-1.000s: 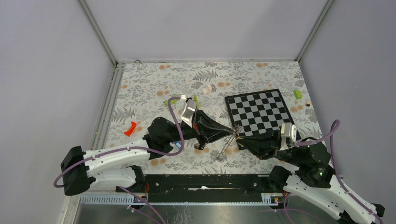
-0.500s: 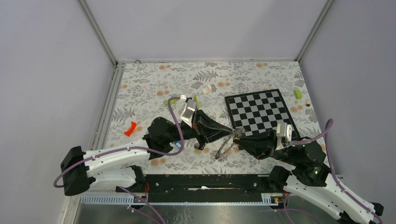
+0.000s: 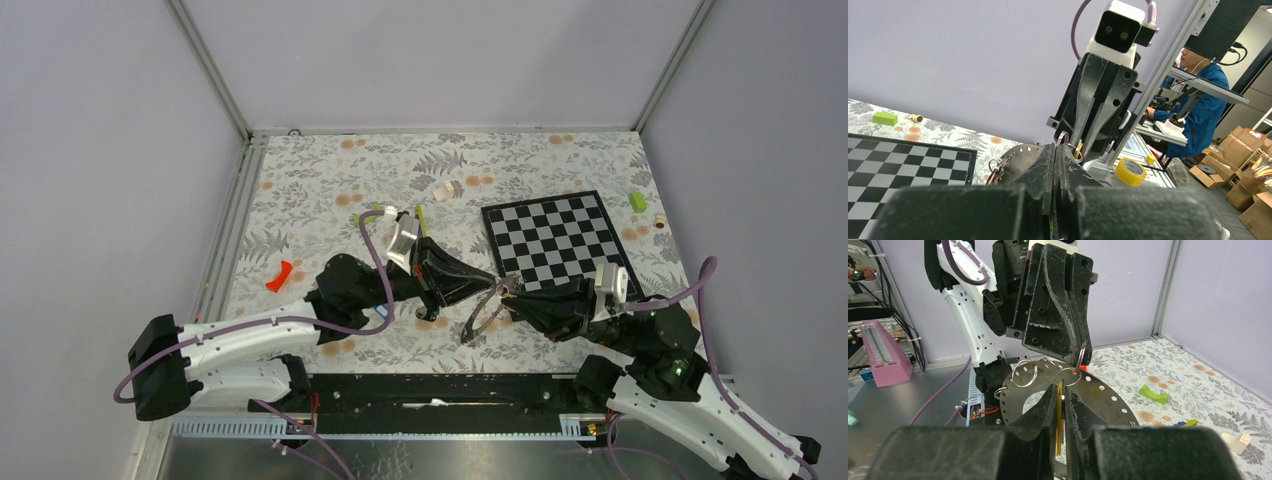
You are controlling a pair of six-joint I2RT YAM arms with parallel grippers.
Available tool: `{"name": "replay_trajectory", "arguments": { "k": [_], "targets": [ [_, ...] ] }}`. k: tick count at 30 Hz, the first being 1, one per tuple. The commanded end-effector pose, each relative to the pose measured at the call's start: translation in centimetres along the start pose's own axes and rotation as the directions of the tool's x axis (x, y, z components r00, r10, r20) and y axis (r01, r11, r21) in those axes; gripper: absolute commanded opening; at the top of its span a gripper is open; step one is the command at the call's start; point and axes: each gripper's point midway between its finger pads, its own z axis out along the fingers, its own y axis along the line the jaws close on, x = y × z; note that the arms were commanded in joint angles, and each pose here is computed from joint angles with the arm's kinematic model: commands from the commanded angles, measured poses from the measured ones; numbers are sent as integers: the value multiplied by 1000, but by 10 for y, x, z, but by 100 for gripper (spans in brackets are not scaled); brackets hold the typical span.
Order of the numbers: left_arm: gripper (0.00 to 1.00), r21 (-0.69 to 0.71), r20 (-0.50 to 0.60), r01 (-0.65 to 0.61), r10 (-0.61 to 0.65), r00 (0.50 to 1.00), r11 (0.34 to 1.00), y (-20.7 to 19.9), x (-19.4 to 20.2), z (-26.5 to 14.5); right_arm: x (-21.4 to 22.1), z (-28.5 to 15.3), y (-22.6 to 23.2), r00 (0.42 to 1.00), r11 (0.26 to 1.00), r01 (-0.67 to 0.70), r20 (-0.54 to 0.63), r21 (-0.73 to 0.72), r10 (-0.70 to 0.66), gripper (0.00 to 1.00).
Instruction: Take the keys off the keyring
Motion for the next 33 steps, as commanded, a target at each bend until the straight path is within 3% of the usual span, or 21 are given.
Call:
{"name": "replay_trajectory", "arguments": {
  "k": [1,33],
  "targets": [
    [0,-80,163,-76,88,983,994,8,-45,-4,-23,-6,14,998,998,5,57,-55,-2,5],
    [0,-141,-17,-107,106,994,984,29,-1,-12,-42,-15,6,993,999,43,110,9,-44,5]
  ]
}}
